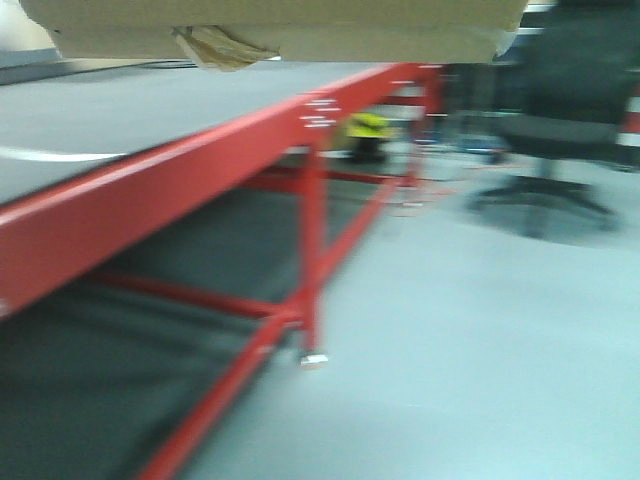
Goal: Stack two boxes on right shelf middle
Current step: 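Hold the boxes with both grippers while driving to the steel shelf, then lower the held boxes onto the middle shelf with both grippers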
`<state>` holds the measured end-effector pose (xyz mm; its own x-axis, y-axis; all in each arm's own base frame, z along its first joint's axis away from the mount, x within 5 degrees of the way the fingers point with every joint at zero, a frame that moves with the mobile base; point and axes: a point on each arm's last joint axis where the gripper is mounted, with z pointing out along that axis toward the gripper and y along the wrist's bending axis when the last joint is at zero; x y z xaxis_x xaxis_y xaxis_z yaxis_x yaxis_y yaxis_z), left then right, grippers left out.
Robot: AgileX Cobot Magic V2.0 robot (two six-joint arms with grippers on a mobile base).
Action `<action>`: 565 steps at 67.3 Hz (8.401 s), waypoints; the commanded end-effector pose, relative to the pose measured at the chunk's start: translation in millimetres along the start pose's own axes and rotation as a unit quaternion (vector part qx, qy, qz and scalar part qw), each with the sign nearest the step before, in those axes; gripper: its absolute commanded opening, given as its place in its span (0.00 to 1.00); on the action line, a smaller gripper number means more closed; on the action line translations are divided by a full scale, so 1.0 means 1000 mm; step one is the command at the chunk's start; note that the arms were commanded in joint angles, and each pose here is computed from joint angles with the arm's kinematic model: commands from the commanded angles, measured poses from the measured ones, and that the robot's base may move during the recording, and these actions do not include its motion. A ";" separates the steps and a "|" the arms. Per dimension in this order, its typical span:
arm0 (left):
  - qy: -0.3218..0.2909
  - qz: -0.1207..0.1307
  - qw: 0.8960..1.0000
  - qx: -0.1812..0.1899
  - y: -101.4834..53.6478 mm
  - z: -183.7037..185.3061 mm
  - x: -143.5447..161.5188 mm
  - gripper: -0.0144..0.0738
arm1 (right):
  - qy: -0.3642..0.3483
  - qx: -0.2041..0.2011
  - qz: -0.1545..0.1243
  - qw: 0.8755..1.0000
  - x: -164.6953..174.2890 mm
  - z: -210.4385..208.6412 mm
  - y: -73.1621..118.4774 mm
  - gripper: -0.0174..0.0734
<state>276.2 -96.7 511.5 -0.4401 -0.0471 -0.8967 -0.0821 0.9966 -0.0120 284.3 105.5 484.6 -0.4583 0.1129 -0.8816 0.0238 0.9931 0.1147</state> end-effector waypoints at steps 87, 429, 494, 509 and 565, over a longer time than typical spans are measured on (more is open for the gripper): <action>-0.030 0.002 0.999 -0.016 0.007 -0.008 -0.008 0.04 | -0.038 0.003 -0.005 0.999 -0.010 -0.008 -0.004 0.02; -0.030 0.001 0.999 -0.017 0.008 -0.008 -0.008 0.04 | -0.038 0.003 -0.005 0.999 -0.010 -0.008 -0.004 0.02; 0.105 0.012 0.994 0.004 -0.009 0.021 0.031 0.04 | 0.096 0.014 0.026 0.995 0.017 0.010 0.002 0.02; 0.109 0.014 0.994 0.003 -0.011 0.026 0.033 0.12 | 0.135 0.009 0.031 0.990 0.028 0.027 0.009 0.02; 0.081 0.012 0.996 0.017 -0.012 0.021 0.025 0.45 | 0.126 -0.005 -0.032 0.992 0.023 0.014 0.006 0.59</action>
<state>287.8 -111.2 473.0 -0.6006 -0.0287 -0.7990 -0.0396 0.9992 -0.0062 294.9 119.7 449.3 -0.6832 0.0991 -0.7235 0.0224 0.9931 0.1149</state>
